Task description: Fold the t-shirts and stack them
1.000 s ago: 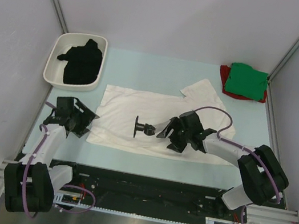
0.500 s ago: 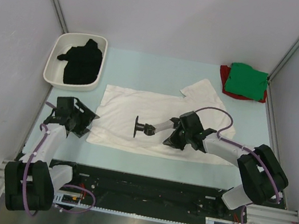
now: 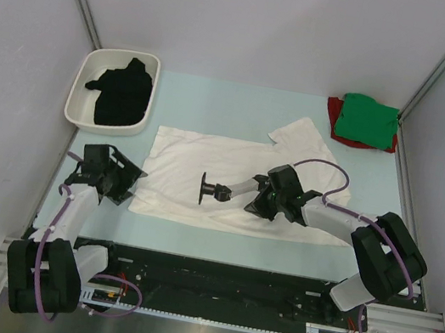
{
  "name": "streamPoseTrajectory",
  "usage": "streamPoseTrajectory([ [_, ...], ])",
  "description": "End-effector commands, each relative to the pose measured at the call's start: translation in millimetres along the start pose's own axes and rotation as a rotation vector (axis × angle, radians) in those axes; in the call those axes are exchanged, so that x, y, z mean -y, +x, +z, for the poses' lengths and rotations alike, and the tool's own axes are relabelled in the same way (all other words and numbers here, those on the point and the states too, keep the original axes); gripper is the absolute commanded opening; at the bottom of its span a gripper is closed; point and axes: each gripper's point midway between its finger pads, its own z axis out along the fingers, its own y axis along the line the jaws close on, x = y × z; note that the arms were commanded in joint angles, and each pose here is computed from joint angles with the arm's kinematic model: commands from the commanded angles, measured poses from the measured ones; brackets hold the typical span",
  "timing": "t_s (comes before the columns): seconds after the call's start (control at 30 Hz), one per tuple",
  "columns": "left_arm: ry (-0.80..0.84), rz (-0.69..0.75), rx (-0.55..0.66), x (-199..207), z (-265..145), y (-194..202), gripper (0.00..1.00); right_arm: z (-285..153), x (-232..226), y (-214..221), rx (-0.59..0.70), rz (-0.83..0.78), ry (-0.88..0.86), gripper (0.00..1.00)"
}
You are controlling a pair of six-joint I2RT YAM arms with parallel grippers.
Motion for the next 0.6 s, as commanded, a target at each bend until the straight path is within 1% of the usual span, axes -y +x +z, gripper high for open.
streamPoseTrajectory([
  [0.0,0.018,0.016,0.003,0.7,0.0,-1.9,0.79,-1.4,-20.3,-23.7,0.093,0.034,-0.049,0.00],
  [0.33,0.013,0.017,0.001,-2.6,1.8,-1.1,0.80,-0.7,-31.5,-40.0,0.155,0.055,-0.092,0.00],
  [0.5,0.009,0.018,0.003,-4.6,2.2,-2.3,0.79,1.7,-30.4,-42.2,0.162,0.066,-0.088,0.00],
  [0.57,0.007,0.016,0.000,-5.1,2.8,-1.7,0.79,2.5,-36.3,-46.8,0.177,0.069,-0.115,0.00],
])
